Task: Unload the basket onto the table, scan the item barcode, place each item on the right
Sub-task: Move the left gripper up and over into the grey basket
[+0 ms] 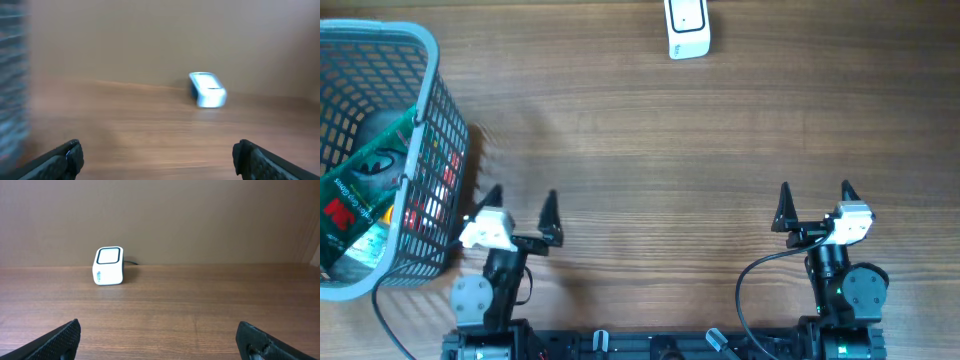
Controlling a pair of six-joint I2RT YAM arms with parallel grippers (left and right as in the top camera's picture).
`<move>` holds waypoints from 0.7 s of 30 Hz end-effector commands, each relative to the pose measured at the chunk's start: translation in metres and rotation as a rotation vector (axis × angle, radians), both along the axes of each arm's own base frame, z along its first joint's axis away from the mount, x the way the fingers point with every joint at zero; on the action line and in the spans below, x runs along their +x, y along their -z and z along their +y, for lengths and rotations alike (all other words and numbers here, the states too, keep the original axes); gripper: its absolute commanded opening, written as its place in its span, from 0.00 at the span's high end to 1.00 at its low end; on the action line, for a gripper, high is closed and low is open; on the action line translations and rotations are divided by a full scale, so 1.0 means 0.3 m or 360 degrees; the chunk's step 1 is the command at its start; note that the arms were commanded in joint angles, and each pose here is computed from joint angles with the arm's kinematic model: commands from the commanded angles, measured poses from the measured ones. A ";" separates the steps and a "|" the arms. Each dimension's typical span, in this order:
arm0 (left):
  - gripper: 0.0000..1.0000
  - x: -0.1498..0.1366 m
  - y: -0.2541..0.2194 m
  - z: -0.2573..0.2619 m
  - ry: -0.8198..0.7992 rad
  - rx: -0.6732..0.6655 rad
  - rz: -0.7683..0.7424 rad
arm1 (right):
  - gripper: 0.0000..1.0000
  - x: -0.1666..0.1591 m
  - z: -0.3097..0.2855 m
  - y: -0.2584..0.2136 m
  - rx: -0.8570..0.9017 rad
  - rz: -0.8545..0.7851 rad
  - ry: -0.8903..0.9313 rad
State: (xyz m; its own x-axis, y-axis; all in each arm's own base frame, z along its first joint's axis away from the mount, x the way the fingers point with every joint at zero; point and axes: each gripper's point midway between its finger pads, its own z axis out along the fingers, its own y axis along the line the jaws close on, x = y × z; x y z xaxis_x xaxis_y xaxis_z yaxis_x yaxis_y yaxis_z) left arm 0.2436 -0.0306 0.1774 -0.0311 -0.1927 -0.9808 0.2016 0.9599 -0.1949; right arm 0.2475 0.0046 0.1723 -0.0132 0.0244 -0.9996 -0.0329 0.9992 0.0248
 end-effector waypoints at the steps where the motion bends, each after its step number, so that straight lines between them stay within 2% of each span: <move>1: 0.00 -0.070 -0.027 -0.173 0.0523 -0.0188 0.0023 | 0.00 0.001 0.003 0.003 -0.0015 0.0006 -0.0004; 5: 0.00 -0.082 -0.033 -0.191 0.0586 -0.0459 0.0134 | 0.00 0.001 0.003 0.003 -0.0015 0.0006 -0.0004; 7: 0.00 -0.087 -0.063 -0.191 0.0591 -0.0496 0.0120 | 0.00 0.001 0.003 0.003 -0.0016 0.0006 -0.0004; 15: 0.00 -0.135 -0.279 -0.188 0.0605 -0.0445 -0.0094 | 0.00 0.001 0.002 0.003 -0.0015 0.0006 -0.0003; 21: 0.00 -0.136 -0.368 -0.189 0.0609 -0.0442 -0.0110 | 0.00 0.001 0.002 0.003 -0.0015 0.0006 -0.0003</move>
